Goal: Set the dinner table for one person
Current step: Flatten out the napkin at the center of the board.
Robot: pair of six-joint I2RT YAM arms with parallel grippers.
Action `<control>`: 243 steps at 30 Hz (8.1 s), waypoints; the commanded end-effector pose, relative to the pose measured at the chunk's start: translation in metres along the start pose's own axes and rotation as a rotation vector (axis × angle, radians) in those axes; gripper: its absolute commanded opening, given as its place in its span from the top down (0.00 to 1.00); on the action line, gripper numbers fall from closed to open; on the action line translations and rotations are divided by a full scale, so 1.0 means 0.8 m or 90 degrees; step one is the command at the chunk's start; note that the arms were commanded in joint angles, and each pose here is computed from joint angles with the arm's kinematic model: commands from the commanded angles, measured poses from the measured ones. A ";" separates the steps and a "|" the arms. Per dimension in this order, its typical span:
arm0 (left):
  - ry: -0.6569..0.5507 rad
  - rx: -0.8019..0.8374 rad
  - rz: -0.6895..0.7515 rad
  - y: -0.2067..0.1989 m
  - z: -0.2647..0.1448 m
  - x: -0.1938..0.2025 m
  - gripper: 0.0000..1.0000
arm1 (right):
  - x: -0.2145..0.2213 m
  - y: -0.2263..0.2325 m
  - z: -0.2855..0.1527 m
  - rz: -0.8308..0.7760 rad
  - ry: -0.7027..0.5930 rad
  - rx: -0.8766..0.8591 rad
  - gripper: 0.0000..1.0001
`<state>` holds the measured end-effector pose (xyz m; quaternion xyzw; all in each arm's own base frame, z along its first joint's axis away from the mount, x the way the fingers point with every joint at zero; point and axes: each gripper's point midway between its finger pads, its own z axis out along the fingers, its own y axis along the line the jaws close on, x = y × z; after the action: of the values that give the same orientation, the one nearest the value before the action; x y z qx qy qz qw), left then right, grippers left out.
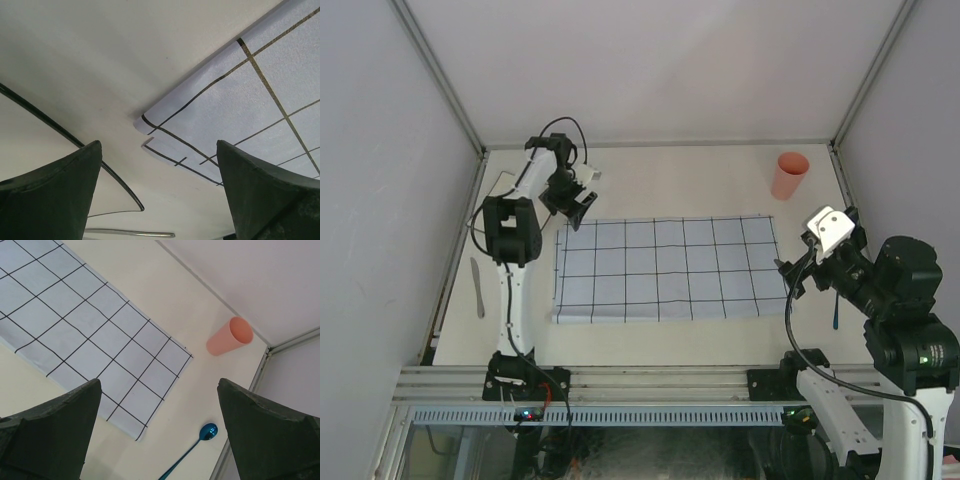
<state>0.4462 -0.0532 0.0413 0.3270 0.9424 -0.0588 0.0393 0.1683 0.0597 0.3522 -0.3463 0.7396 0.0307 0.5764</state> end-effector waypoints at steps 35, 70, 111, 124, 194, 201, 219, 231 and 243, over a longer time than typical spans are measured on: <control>0.023 -0.013 0.074 0.015 -0.031 0.024 0.00 | -0.015 0.003 -0.010 -0.020 -0.028 -0.004 0.00; -0.032 0.073 0.176 -0.027 -0.017 -0.011 0.00 | -0.021 0.008 -0.009 0.014 -0.043 -0.019 0.00; -0.016 0.129 0.147 -0.045 -0.007 0.007 0.06 | -0.046 0.017 -0.021 0.013 -0.069 -0.054 0.00; -0.091 0.115 -0.055 -0.025 -0.007 0.005 0.07 | -0.048 0.021 -0.023 0.010 -0.075 -0.065 0.00; -0.103 0.200 -0.112 -0.043 -0.004 -0.010 0.40 | -0.048 0.027 -0.029 0.005 -0.080 -0.067 0.00; -0.096 0.189 -0.111 -0.040 -0.004 -0.006 0.64 | -0.049 0.028 -0.030 0.003 -0.081 -0.069 0.00; -0.104 0.192 -0.098 -0.059 -0.040 0.009 1.00 | -0.050 0.032 -0.032 -0.003 -0.089 -0.073 0.00; -0.094 0.207 -0.098 -0.085 -0.061 0.035 1.00 | -0.049 0.037 -0.037 -0.014 -0.096 -0.076 0.00; -0.064 0.217 -0.104 -0.091 -0.043 0.055 1.00 | -0.049 0.037 -0.036 -0.018 -0.095 -0.080 0.00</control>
<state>0.3648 -0.0797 0.0595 0.2326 0.9425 -0.2401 0.0011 0.1297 0.0887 0.3781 -0.3800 0.6991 0.1055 0.5965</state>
